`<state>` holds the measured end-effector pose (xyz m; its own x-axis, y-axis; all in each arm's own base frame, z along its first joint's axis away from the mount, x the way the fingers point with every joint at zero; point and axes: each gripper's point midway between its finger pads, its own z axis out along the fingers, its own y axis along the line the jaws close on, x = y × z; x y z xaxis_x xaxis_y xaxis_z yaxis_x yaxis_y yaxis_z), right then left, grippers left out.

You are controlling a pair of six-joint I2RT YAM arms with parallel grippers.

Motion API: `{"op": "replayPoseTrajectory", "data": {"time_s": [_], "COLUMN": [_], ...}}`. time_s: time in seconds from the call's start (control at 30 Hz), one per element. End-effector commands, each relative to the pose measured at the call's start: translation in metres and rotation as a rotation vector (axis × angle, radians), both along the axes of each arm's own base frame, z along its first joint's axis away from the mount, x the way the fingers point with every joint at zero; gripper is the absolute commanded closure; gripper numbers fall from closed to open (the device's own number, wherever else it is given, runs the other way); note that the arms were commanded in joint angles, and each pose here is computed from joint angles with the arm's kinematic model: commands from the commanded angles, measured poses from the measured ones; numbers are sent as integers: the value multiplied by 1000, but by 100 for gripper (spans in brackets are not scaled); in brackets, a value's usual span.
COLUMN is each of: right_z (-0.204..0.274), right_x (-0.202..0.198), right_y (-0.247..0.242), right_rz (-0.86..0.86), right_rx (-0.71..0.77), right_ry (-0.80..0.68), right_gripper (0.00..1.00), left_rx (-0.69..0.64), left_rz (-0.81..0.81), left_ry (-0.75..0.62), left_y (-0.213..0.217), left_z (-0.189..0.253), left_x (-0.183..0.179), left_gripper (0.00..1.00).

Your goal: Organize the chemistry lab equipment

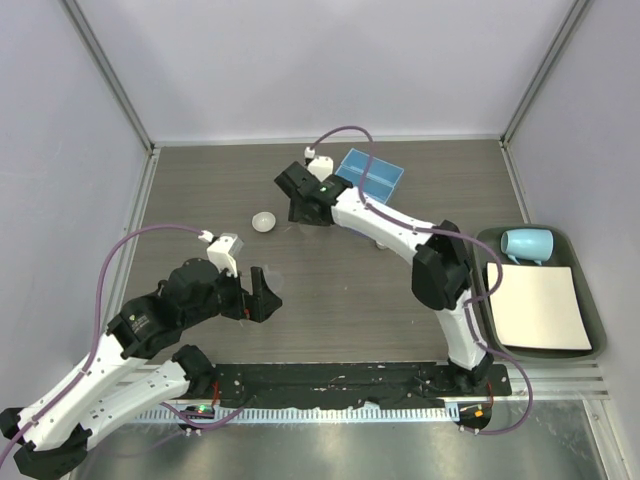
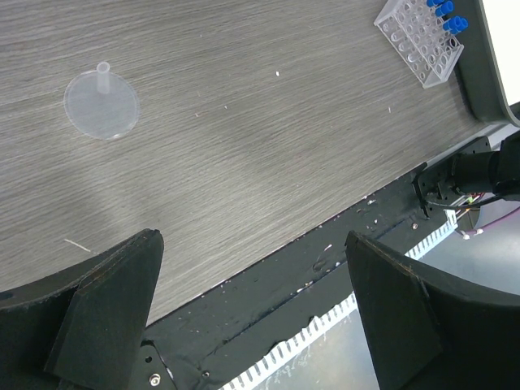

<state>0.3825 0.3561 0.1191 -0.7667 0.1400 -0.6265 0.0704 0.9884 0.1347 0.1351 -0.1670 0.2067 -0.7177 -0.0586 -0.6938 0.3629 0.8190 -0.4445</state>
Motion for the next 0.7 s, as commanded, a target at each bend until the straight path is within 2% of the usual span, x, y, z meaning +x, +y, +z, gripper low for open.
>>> {"op": "replayPoseTrajectory", "data": {"time_s": [0.0, 0.13, 0.37, 0.67], "right_z": [97, 122, 127, 86], "right_x": [4, -2, -2, 15], "right_y": [-18, -37, -75, -124], "right_rz": [-31, -45, -96, -187], "right_rx": [92, 67, 21, -3], "right_ry": [-170, -204, -212, -144], "right_gripper": [78, 78, 78, 78], "left_rx": [3, 3, 6, 15], "left_rz": [6, 9, 16, 20], "left_ry": [-22, -18, -15, -9], "left_y": [0, 0, 1, 0], "left_z": [4, 4, 3, 2], "left_x": [5, 5, 5, 7], "left_gripper": [0, 0, 0, 0]}}
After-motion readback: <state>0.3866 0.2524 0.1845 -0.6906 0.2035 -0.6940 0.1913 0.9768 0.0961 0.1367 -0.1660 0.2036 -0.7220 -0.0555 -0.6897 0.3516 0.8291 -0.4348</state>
